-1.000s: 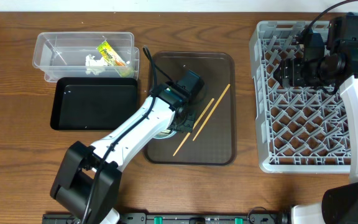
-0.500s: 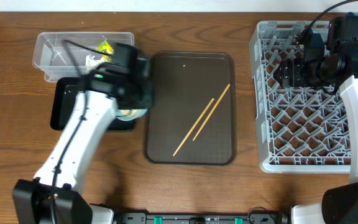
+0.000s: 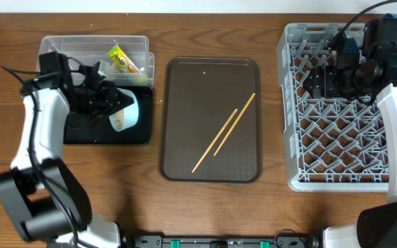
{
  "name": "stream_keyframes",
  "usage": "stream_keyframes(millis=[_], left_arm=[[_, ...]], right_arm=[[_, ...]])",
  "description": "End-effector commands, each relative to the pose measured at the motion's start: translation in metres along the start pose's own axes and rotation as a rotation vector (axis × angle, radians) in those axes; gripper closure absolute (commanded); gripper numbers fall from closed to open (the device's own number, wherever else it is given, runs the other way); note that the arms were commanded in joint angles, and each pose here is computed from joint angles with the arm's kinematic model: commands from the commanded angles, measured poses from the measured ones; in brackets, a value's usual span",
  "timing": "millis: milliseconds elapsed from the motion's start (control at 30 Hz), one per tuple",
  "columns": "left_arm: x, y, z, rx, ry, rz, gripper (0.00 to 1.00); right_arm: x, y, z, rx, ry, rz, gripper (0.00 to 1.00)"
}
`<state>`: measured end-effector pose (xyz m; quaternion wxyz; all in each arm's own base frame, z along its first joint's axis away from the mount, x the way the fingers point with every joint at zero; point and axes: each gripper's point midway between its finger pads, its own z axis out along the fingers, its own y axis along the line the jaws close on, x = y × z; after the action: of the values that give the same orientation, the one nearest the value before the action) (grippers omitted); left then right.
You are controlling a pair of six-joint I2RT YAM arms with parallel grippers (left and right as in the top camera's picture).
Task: Sort waste into correct bins and load items into the dishwasher rack
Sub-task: 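Carry the rice bowl with the left gripper over the black tray, then tip the rice bowl with the left gripper to pour rice onto the black tray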
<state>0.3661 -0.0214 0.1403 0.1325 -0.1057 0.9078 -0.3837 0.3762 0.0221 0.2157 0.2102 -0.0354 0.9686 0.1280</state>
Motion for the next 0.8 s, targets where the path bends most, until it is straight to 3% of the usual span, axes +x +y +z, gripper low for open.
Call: stream_keyframes(millis=[0, 500, 767], left_arm=[[-0.011, -0.009, -0.005, 0.244, -0.016, -0.022, 0.94], [-0.046, 0.035, -0.048, 0.665, -0.185, -0.257, 0.94], [-0.042, 0.051, -0.042, 0.681, -0.155, -0.387, 0.94]], right_arm=[[0.003, 0.005, 0.005, -0.017, 0.017, 0.006, 0.25], [0.003, 0.005, 0.005, -0.017, 0.018, 0.006, 0.25], [0.003, 0.005, 0.005, -0.017, 0.018, 0.006, 0.25]])
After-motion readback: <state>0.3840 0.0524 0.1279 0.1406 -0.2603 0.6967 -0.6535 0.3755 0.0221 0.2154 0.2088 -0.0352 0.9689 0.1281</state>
